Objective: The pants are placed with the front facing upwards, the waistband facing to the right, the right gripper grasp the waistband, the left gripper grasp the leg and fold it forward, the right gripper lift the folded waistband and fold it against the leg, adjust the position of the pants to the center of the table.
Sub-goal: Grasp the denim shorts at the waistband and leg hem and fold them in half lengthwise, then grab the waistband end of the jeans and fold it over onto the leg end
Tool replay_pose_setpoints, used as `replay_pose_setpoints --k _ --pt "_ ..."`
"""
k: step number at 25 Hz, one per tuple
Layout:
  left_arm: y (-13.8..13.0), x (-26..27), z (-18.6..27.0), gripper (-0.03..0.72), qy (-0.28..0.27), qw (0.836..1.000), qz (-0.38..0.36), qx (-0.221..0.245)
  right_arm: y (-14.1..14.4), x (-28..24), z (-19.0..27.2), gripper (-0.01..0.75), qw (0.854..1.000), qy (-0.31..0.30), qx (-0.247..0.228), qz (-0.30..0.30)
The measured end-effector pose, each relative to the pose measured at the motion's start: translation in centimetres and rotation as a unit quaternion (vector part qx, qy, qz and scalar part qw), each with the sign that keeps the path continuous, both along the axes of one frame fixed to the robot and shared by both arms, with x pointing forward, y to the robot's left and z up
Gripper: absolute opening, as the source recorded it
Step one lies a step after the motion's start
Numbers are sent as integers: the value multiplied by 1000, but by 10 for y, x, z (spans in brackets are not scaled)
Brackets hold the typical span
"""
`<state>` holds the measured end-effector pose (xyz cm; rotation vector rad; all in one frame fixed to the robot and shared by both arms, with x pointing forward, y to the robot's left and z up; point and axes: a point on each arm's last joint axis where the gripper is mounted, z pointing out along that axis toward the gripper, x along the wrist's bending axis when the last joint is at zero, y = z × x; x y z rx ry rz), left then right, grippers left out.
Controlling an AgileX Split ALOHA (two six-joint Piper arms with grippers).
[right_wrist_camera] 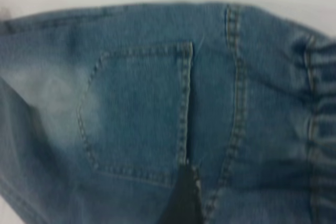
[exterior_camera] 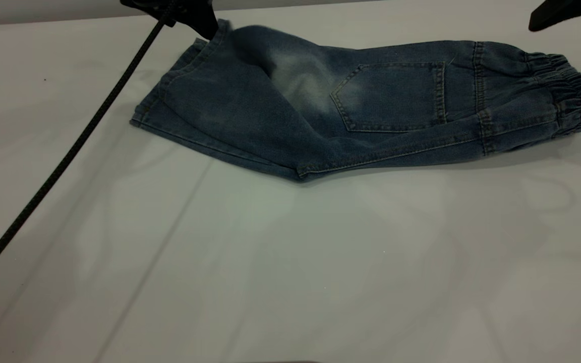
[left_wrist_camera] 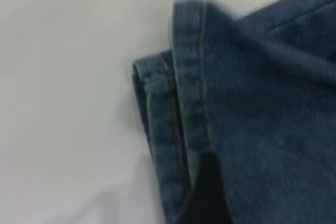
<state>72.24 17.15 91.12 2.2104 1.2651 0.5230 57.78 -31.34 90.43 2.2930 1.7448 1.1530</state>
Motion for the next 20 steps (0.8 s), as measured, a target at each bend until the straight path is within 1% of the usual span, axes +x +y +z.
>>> replay_pose_setpoints --k 3,6,10,14,18,20 --pt "-1 -8 15 605 30 999 8 -13 3 -3 -5 610 999 28 21 0" --pt "-4 -17 27 591 64 998 1 -17 6 -5 -19 608 997 62 47 -3" --pt "-5 -23 27 575 92 996 -3 -15 2 -9 -38 605 989 110 97 -17" --pt "-5 -24 26 573 99 995 -5 -14 -7 -14 -43 596 980 138 144 -22" --pt "-5 -24 26 571 101 995 -5 -14 -15 -23 -39 595 969 165 184 -7" --pt "-5 -24 26 571 101 995 -5 -14 -20 -28 -39 594 965 181 190 1"
